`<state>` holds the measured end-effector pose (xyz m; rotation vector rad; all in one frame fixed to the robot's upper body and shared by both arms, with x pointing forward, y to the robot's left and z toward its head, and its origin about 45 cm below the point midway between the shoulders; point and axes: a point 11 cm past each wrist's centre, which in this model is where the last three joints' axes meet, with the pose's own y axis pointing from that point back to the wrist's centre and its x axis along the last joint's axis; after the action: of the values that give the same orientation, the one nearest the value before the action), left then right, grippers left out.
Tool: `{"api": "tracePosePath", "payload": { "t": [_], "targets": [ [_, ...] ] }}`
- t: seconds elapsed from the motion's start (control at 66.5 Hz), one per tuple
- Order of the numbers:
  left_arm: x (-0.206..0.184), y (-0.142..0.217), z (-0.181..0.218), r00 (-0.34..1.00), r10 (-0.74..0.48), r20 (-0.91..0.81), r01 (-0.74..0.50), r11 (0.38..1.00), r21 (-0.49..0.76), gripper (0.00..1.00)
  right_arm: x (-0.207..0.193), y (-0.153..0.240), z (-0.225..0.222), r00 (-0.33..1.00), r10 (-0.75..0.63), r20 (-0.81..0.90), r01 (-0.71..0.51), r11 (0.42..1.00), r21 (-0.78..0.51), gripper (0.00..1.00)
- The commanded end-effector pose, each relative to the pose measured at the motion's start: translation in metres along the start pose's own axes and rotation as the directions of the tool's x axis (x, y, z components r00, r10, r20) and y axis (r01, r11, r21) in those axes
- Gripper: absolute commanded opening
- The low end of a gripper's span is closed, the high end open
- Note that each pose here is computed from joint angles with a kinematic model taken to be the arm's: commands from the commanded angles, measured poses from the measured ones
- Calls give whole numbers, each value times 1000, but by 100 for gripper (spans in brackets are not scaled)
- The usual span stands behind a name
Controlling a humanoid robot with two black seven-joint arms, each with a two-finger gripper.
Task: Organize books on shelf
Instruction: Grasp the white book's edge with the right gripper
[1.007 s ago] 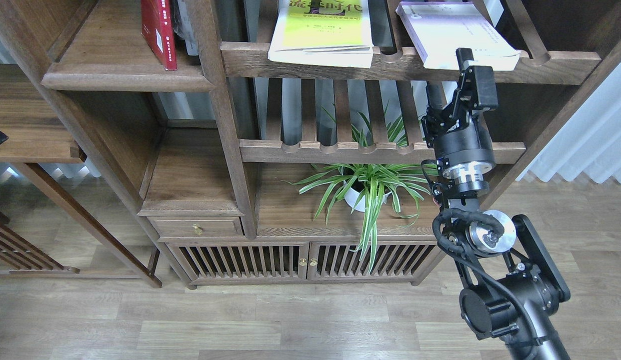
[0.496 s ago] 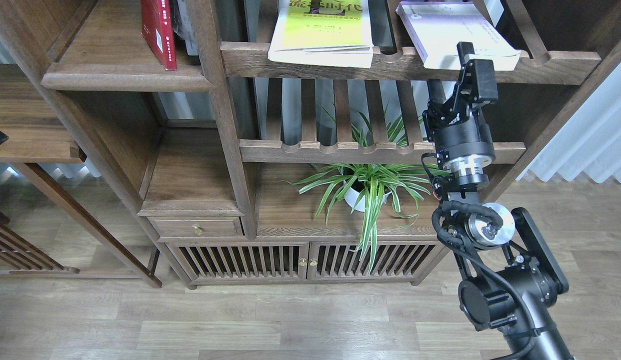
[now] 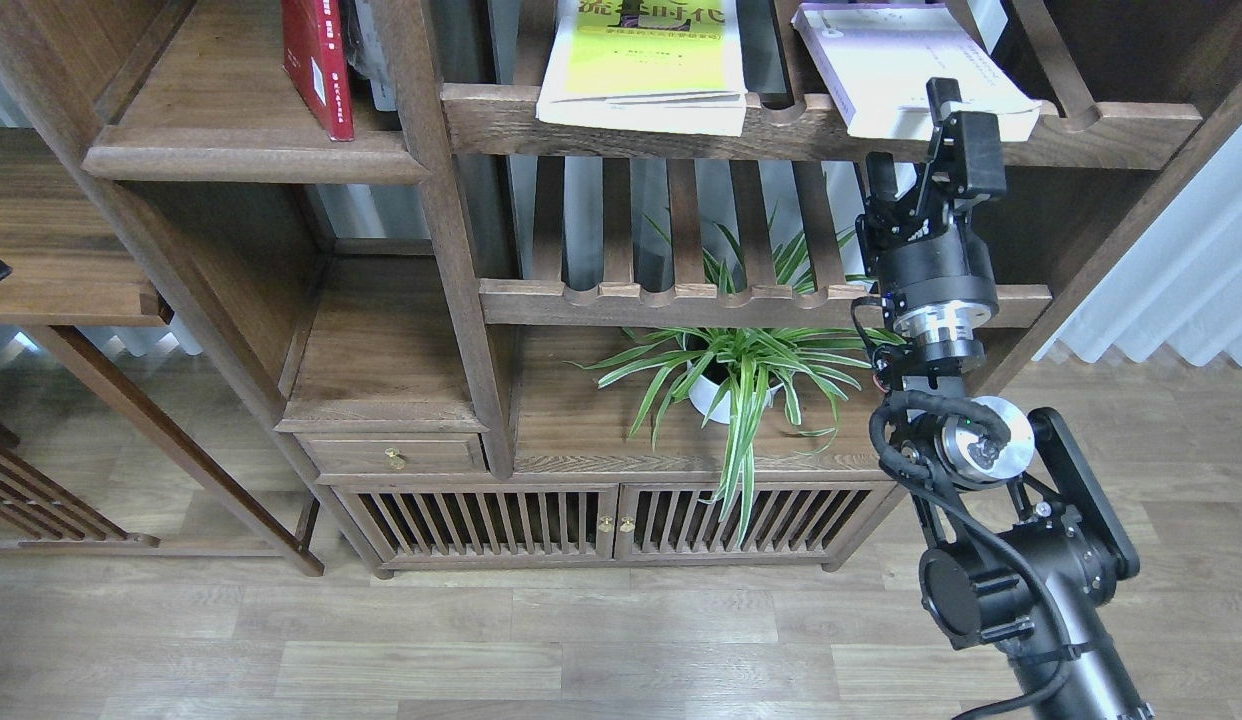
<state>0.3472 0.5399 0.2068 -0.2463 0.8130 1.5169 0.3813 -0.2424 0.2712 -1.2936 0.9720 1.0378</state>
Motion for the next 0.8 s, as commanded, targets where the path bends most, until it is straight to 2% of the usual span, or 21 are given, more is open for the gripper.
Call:
{"api": "tracePosePath", "payload": {
  "t": [0.0,0.782],
  "targets": [
    [0,0,0,1000,0,0,0,1000,0,100,-2,-1,1,1000,-4,0,4,1000,-2,99],
    [1,1,3,1000,3,2,-3,1000,-6,100,-13,-12,-8,998,-29,-48,29,1000,-12,99]
  ]
}}
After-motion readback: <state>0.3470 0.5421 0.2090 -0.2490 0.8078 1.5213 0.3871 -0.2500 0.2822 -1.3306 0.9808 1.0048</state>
